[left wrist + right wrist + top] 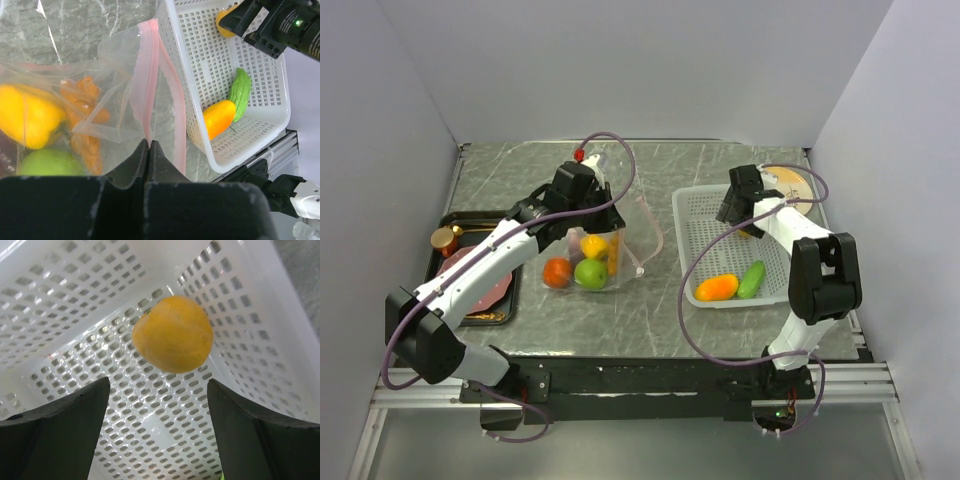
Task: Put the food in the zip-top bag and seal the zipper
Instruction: Pick up the fake fruit from the bin.
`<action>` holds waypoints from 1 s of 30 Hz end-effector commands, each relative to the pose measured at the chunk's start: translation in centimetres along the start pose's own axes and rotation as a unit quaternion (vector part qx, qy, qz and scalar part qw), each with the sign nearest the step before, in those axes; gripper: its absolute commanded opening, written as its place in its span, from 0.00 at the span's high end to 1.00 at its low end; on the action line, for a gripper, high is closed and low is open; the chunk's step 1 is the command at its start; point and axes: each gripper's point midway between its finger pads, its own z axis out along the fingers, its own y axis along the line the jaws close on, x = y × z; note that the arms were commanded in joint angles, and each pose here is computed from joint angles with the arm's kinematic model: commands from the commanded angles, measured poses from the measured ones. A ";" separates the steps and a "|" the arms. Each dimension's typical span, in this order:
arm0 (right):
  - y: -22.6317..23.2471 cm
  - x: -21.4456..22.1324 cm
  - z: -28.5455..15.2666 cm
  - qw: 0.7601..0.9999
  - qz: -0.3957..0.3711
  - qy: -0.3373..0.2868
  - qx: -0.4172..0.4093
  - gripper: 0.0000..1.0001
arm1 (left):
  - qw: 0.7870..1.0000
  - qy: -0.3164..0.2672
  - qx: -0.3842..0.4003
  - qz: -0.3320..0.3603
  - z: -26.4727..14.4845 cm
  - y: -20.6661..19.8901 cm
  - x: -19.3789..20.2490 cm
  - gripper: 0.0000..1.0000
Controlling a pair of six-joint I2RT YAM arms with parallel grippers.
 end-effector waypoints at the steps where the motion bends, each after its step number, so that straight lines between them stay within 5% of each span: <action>1: 0.6 -2.8 0.2 1.000 0.011 -0.024 -0.013 0.14 | 0.999 -0.030 0.011 0.014 -1.2 -0.6 -1.4 0.99; 17: 0.0 -4.6 2.0 0.998 0.025 -0.049 0.021 0.14 | 0.999 -0.031 0.002 0.010 -1.2 -0.4 -1.5 0.99; 30: 0.4 -2.3 3.9 1.000 0.008 -0.009 0.018 0.22 | 1.000 -0.028 -0.004 0.011 -0.9 -0.3 -1.6 0.99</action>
